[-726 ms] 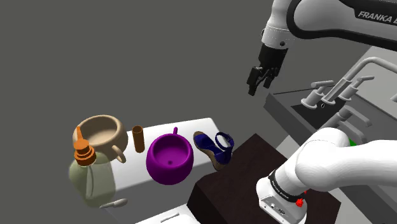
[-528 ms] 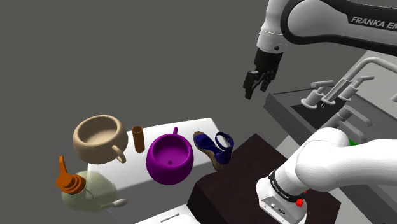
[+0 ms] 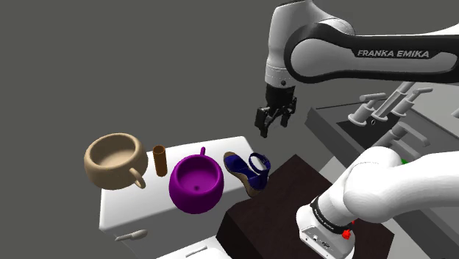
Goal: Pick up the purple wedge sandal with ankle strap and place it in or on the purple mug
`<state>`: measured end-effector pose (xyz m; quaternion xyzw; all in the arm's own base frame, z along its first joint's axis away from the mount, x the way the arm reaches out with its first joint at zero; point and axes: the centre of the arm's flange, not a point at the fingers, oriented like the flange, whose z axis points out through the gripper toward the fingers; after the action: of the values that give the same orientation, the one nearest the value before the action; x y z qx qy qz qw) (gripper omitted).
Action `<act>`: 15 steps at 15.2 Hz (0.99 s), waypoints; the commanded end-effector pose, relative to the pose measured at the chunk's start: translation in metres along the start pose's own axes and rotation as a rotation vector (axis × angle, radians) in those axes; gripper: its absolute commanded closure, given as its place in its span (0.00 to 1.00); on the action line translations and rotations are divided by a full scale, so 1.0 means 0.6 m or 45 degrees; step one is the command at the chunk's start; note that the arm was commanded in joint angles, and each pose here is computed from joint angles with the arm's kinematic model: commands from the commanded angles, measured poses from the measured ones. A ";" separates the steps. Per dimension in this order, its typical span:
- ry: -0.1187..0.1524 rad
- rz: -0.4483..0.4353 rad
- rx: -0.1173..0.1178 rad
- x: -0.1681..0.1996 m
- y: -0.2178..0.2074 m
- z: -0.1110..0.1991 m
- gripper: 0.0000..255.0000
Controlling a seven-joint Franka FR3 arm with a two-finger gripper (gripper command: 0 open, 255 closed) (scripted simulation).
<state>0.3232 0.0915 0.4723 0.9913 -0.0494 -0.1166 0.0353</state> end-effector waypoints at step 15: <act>-0.164 0.055 -0.058 0.049 -0.188 0.205 0.00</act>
<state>0.3344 0.1930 0.3418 0.9794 -0.0700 -0.1805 0.0571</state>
